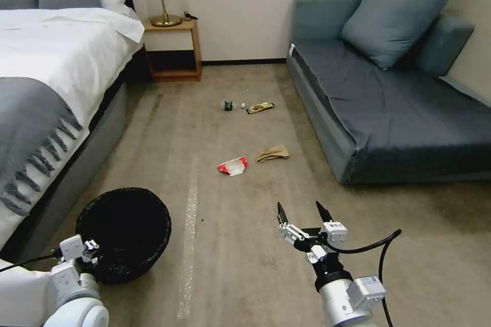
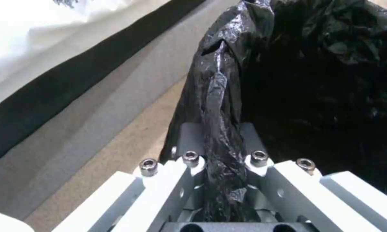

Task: Pick up the trash bin, then pick up the garbage on the floor and place it into the trash bin.

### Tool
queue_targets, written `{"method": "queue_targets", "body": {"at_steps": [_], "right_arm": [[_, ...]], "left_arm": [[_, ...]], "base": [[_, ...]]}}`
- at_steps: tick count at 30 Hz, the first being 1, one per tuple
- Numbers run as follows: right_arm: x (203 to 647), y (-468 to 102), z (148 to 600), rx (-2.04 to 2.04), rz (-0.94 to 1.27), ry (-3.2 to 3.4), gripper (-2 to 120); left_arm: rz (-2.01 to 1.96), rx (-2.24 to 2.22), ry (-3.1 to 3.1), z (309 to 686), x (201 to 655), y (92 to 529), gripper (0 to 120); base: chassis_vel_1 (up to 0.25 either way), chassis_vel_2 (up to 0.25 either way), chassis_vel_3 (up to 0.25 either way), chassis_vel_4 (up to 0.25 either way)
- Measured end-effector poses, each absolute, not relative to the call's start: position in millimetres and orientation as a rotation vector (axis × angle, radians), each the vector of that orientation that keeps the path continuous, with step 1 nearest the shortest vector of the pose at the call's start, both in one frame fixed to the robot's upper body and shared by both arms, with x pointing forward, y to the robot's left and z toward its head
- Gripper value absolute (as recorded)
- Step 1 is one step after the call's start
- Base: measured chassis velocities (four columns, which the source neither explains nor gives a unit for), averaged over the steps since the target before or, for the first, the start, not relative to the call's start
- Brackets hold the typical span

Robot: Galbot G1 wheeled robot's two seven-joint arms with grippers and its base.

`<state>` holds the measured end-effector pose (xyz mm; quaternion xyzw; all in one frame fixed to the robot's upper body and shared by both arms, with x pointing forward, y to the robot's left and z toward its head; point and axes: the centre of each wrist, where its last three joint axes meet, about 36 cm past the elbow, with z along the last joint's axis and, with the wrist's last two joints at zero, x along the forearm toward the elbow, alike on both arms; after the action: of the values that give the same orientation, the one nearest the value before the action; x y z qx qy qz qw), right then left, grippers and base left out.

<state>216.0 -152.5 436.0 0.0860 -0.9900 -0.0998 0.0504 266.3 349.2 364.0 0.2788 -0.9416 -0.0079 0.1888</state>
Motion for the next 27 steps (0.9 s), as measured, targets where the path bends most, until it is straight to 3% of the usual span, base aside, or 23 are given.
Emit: {"method": "queue_targets", "body": {"at_steps": [27], "right_arm": [[215.7,-151.0,420.5,0.269,-0.269,-3.011,100]], "left_arm": [[-0.028,0.807,-2.644,349.7,268.0,358.2,6]], "base": [[-0.076,0.077,0.077,-0.069]]}}
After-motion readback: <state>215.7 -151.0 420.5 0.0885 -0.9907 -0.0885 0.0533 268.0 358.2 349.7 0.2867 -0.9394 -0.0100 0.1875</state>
